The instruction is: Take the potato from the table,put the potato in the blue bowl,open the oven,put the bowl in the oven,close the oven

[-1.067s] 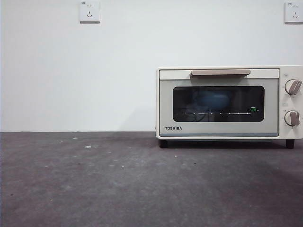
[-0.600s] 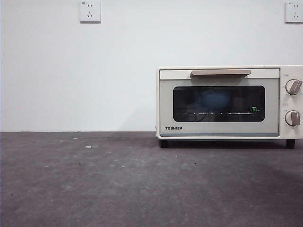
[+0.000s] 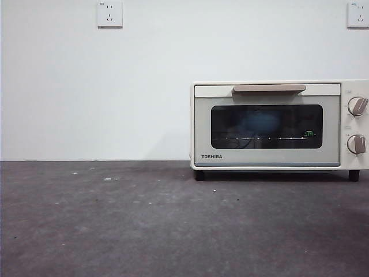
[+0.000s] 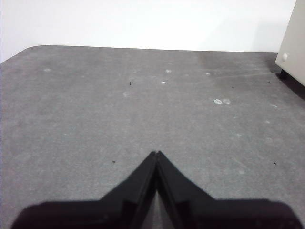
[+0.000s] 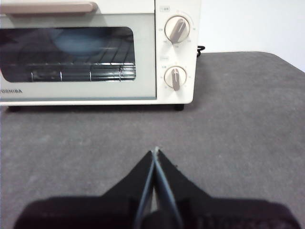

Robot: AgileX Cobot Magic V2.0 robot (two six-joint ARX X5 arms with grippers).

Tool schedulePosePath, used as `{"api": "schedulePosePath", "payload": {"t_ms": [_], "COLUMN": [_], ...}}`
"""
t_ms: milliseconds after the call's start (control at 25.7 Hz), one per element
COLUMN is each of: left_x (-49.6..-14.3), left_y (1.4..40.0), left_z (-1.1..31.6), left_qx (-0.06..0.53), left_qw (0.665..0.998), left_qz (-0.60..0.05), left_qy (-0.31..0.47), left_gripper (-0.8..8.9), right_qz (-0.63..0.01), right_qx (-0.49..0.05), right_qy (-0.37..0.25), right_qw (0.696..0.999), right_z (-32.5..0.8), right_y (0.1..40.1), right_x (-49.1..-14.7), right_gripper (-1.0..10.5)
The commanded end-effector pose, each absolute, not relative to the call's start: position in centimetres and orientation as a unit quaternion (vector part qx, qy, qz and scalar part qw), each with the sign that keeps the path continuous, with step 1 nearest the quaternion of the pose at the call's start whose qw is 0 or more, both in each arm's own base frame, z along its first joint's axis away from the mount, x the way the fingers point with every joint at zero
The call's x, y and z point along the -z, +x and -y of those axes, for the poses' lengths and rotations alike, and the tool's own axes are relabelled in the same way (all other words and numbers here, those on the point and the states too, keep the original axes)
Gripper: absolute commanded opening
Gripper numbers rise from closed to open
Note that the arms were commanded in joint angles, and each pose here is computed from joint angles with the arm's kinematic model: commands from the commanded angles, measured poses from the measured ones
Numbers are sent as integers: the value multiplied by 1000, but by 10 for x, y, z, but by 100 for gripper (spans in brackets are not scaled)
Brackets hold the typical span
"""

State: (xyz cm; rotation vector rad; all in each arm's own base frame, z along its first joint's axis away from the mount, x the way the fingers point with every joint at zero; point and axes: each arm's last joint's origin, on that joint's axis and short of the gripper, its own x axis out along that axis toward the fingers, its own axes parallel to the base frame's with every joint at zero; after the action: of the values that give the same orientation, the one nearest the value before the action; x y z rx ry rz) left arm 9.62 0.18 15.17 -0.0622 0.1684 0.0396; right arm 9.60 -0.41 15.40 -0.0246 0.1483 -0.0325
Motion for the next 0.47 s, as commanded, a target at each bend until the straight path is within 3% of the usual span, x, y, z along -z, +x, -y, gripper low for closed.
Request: {"api": "schedulePosePath", "payload": {"t_ms": [39,467], "left_x": [-149,-149], "left_y": [97,97], "left_z": [-2,-2], "left_qx": [-20,-20], "left_qw": [996,996], "left_qz": [-85,-85], "left_qy": [-28,-27], "left_gripper": [-4,-4], "right_qz": [-85,-91], "right_qx": [19,25], "right_qy": [-19,-12], "right_qw": [996,996], "right_z": [4,4], "right_y": [96,96], "right_x": [-151,-150], "right_gripper": [0,0]}}
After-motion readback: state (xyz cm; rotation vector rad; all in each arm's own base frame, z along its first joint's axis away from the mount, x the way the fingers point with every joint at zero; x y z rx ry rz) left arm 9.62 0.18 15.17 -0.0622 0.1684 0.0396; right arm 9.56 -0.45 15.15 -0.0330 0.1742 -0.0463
